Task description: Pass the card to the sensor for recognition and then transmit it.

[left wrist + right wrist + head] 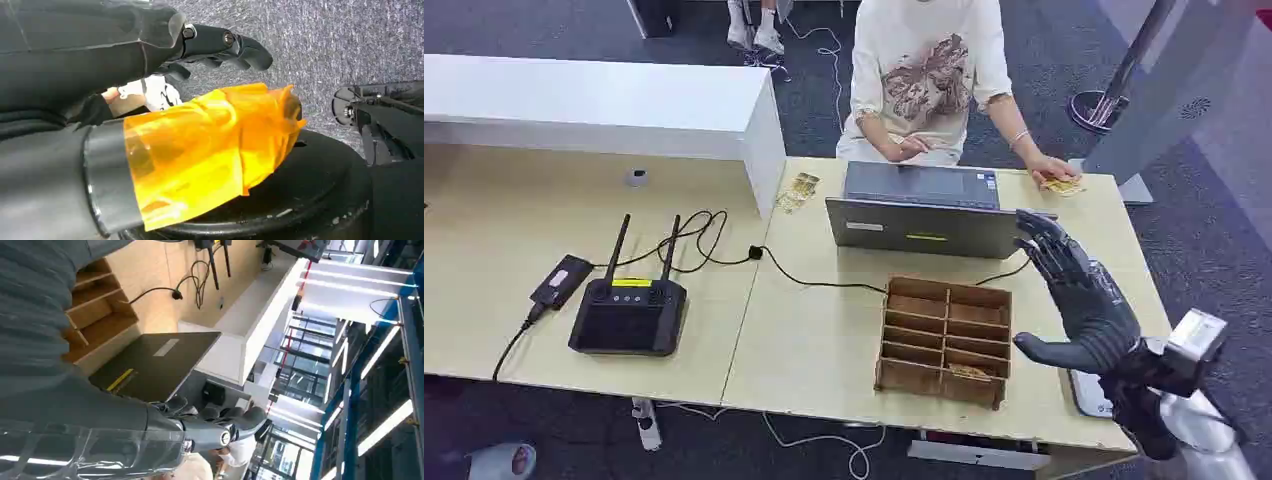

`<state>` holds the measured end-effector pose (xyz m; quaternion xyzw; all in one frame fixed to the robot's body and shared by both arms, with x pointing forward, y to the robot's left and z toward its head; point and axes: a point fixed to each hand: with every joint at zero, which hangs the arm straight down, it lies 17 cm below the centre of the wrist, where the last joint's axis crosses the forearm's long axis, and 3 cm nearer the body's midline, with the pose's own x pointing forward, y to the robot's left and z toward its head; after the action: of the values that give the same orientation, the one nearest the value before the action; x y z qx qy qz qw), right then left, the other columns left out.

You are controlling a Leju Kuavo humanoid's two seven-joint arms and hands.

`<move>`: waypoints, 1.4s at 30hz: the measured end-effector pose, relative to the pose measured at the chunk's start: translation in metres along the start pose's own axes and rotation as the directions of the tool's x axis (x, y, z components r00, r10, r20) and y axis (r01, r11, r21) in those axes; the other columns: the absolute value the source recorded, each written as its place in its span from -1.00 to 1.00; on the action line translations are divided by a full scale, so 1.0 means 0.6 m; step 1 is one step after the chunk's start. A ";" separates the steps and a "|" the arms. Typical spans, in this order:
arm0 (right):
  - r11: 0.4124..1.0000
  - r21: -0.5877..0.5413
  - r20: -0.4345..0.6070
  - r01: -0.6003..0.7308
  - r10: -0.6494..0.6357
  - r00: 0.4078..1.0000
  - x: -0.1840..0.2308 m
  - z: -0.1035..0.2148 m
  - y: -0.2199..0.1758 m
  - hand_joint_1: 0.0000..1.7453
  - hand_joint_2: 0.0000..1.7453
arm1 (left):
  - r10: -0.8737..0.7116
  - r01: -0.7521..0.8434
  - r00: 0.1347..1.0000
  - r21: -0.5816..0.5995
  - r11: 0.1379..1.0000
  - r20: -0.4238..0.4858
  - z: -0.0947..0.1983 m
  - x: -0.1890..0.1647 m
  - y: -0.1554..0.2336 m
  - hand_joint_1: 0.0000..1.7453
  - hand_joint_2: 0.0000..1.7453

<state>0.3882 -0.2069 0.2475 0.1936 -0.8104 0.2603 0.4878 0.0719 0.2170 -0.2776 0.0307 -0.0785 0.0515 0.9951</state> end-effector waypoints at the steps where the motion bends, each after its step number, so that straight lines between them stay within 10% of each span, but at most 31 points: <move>1: 1.000 0.001 -0.002 -0.001 0.001 1.000 -0.001 -0.002 0.000 -1.00 1.00 | 0.000 0.000 1.000 -0.001 1.000 0.000 0.000 0.000 0.000 -1.00 -1.00; 42: 0.983 -0.033 -0.068 -0.182 0.180 0.981 0.005 -0.139 -0.082 -1.00 1.00 | -0.001 0.001 1.000 0.008 1.000 0.009 -0.001 0.007 0.004 -1.00 -1.00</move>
<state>0.4726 -0.1949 0.2940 0.1010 -0.8132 0.2939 0.4920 0.0759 0.2197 -0.2773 0.0349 -0.0828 0.0513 0.9946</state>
